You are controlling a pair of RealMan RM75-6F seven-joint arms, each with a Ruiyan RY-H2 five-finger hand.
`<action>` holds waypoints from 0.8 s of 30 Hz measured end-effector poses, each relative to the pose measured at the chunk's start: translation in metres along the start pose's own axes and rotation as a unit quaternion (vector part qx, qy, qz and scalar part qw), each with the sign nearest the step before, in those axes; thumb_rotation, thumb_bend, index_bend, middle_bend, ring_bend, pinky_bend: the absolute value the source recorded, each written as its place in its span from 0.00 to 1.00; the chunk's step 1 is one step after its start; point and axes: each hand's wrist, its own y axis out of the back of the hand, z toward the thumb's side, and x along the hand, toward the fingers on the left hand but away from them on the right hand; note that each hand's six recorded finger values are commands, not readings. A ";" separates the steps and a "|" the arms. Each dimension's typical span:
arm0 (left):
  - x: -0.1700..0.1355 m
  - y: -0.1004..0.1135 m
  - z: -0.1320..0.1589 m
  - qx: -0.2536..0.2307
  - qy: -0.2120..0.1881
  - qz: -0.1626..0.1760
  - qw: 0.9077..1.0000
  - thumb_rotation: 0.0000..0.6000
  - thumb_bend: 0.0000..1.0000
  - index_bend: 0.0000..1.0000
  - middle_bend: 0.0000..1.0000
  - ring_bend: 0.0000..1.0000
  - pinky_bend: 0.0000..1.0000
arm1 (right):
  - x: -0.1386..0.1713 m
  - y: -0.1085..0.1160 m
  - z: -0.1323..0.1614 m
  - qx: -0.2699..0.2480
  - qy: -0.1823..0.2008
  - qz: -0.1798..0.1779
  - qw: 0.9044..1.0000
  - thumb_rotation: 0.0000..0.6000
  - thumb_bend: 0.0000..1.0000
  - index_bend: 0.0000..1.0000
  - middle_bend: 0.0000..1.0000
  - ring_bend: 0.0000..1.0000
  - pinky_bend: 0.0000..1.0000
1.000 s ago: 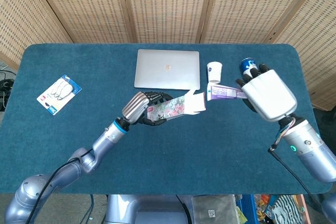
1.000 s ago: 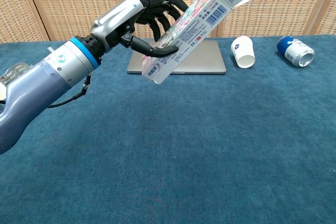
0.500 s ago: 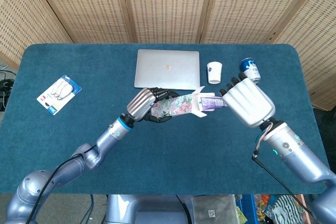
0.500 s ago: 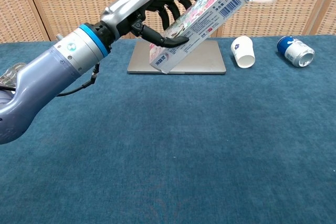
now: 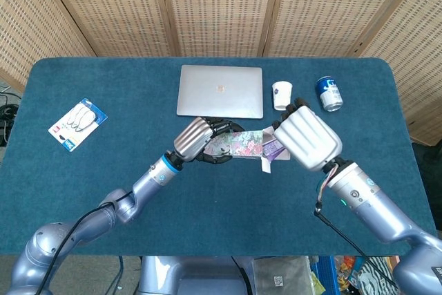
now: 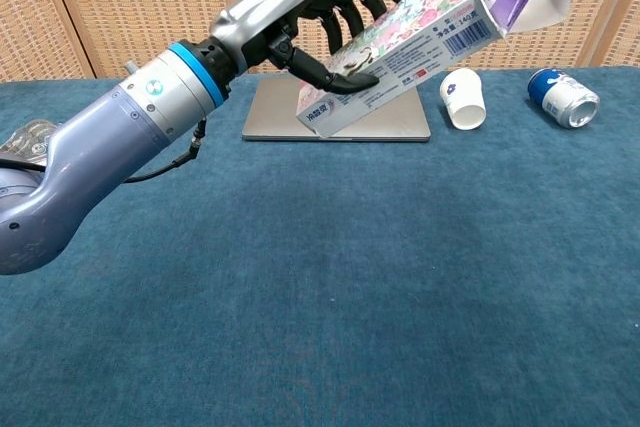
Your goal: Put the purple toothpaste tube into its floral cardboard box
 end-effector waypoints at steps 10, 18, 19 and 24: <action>-0.003 0.000 -0.004 -0.004 0.005 0.002 1.000 1.00 0.39 0.45 0.48 0.46 0.59 | -0.008 0.002 -0.006 -0.003 -0.018 0.008 1.000 1.00 0.57 0.62 0.63 0.49 0.44; -0.004 0.000 -0.004 -0.014 0.009 0.008 1.000 1.00 0.39 0.45 0.48 0.46 0.59 | -0.013 0.009 -0.015 -0.006 -0.037 0.008 0.999 1.00 0.57 0.62 0.63 0.49 0.44; -0.004 0.000 -0.004 -0.016 0.009 0.009 1.000 1.00 0.39 0.45 0.48 0.46 0.59 | -0.013 0.008 -0.016 -0.008 -0.039 0.010 0.999 1.00 0.57 0.62 0.63 0.49 0.44; -0.002 0.001 -0.002 -0.019 0.008 0.012 1.000 1.00 0.39 0.45 0.48 0.46 0.59 | -0.016 0.008 -0.020 -0.012 -0.049 0.017 0.999 1.00 0.57 0.62 0.63 0.49 0.44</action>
